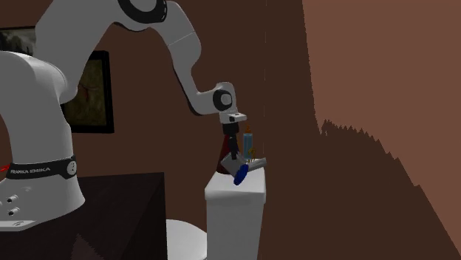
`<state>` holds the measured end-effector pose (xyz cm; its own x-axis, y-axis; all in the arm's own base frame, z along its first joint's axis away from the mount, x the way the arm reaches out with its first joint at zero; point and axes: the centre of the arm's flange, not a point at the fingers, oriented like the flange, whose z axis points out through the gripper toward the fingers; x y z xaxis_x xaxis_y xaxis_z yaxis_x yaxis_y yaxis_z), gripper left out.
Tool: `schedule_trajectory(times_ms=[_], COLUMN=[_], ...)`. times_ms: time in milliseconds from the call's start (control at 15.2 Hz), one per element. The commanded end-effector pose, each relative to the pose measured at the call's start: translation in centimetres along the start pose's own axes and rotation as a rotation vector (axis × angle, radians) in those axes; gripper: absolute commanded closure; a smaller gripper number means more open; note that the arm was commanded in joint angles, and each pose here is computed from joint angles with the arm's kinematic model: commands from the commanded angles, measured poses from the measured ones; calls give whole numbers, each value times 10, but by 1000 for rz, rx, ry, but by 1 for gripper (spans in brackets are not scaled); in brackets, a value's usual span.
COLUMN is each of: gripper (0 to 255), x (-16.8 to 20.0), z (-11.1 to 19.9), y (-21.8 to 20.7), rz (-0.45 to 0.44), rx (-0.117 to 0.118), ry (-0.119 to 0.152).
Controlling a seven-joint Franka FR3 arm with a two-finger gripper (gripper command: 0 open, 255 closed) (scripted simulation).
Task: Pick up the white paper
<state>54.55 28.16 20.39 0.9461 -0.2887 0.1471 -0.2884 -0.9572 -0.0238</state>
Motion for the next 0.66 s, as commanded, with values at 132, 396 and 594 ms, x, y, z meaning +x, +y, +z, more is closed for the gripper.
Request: schedule_trajectory(times_ms=[132,396,594], gripper=[255,255,255], x=[4,7,8], z=[-21,-42,-48], y=[0,-1,-1], rz=[0,0,0], rx=[0,0,0], ry=[1,1,1])
